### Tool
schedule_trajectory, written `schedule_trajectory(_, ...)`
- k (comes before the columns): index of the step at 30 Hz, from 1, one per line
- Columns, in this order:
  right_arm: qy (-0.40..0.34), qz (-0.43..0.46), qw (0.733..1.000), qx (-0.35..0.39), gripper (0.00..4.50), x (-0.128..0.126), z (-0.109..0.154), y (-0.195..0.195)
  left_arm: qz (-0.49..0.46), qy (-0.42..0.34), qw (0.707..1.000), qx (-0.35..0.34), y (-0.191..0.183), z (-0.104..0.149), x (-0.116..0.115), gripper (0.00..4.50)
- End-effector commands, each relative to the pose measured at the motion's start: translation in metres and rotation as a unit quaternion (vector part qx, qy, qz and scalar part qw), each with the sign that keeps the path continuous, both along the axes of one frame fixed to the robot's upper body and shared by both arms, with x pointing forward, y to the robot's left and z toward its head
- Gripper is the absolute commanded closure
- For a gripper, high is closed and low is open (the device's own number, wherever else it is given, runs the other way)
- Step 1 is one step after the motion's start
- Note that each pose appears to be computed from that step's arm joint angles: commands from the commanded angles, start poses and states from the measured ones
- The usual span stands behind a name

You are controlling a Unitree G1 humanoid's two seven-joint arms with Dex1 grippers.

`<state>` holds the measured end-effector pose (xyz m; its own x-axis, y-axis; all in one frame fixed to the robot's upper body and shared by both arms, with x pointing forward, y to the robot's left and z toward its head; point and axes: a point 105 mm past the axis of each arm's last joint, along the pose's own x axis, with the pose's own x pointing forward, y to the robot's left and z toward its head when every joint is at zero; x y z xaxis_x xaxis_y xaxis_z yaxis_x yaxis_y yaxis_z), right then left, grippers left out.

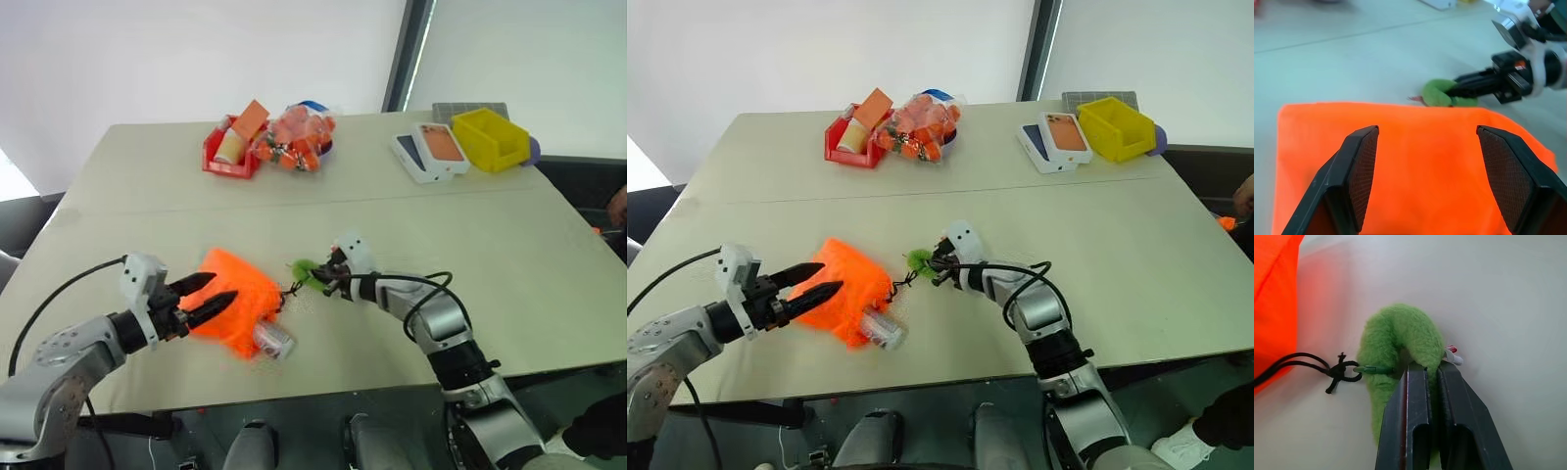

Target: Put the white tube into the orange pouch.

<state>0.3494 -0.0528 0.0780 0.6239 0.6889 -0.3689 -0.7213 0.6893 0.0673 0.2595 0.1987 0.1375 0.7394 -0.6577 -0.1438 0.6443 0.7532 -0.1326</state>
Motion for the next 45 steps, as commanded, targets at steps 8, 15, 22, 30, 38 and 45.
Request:
schedule_trajectory(8,-0.092,-0.103,0.989,-0.057,4.48,0.018,0.018,-0.051,-0.02,-0.003,1.0,-0.002,-0.01,-0.001,0.004,1.11)
schedule_trajectory(15,-0.156,-0.041,0.985,-0.052,2.58,-0.007,0.04,-0.059,-0.043,0.003,0.999,-0.004,-0.024,-0.005,0.001,1.11)
schedule_trajectory(22,-0.171,0.032,0.984,0.024,2.36,-0.052,0.064,-0.069,-0.062,0.013,0.998,0.01,-0.031,-0.013,-0.004,1.11)
schedule_trajectory(30,-0.045,0.191,0.98,-0.035,4.45,-0.108,0.018,-0.035,-0.063,0.009,0.998,0.013,-0.029,-0.012,0.002,1.11)
schedule_trajectory(38,-0.024,0.237,0.971,-0.02,4.45,-0.104,0.006,0.012,-0.059,-0.008,0.998,0.033,-0.019,-0.009,0.004,1.11)
schedule_trajectory(45,-0.025,0.252,0.967,-0.008,4.45,-0.093,0.007,0.036,-0.04,-0.013,0.998,0.047,-0.006,-0.007,0.004,1.11)
